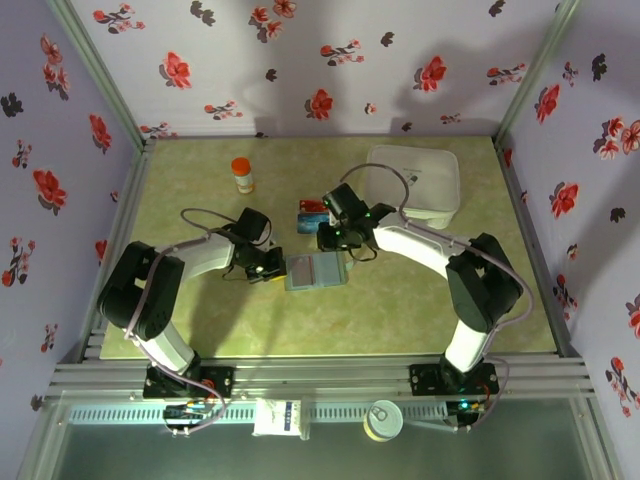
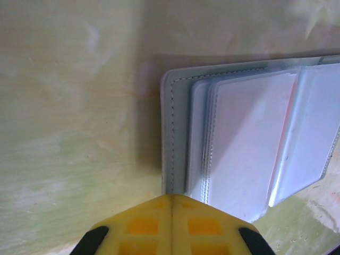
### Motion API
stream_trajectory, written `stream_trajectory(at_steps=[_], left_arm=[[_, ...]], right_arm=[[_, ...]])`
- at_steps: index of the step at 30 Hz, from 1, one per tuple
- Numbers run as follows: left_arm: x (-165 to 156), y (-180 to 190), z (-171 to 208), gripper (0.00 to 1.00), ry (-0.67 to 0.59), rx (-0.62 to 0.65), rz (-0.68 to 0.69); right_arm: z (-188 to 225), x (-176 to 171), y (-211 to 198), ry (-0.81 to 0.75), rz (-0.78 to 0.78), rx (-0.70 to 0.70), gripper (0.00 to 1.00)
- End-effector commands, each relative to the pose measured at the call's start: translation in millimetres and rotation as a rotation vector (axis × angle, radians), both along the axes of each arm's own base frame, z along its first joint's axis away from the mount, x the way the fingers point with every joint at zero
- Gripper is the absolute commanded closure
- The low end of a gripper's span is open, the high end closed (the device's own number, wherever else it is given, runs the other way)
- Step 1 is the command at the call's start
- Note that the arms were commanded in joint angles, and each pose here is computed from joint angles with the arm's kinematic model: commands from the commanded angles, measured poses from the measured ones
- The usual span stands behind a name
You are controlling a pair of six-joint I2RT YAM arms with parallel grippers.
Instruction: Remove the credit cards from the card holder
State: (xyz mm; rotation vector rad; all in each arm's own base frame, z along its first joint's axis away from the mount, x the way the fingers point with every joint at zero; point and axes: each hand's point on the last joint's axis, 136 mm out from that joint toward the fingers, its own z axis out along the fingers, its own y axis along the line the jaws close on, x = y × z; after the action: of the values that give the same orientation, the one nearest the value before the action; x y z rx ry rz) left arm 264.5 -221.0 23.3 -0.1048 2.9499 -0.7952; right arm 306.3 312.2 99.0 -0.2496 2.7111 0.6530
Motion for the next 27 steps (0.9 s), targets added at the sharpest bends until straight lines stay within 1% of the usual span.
stream_trajectory(at_steps=[1, 5, 11, 19, 27], left_arm=[[2.3, 1.3, -2.3, 0.97, -0.005, 0.035, -0.012], [4.0, 1.5, -6.1, 0.98, 0.000, 0.050, -0.024], [5.9, 1.5, -7.3, 0.98, 0.003, 0.054, -0.019], [1.4, 3.5, -4.0, 0.98, 0.005, 0.052, -0.012], [-0.1, 5.2, -10.3, 0.98, 0.018, 0.059, 0.000]], right_arm=[[-2.9, -22.4, 14.1, 0.129, -0.045, 0.103, 0.80], [-14.6, -31.6, 21.1, 0.174, -0.067, 0.128, 0.76], [-20.9, -35.8, 40.8, 0.221, -0.060, 0.192, 0.74], [-45.7, -35.9, 48.7, 0.276, -0.069, 0.153, 0.74], [-56.7, -38.0, 57.3, 0.301, -0.054, 0.168, 0.74]])
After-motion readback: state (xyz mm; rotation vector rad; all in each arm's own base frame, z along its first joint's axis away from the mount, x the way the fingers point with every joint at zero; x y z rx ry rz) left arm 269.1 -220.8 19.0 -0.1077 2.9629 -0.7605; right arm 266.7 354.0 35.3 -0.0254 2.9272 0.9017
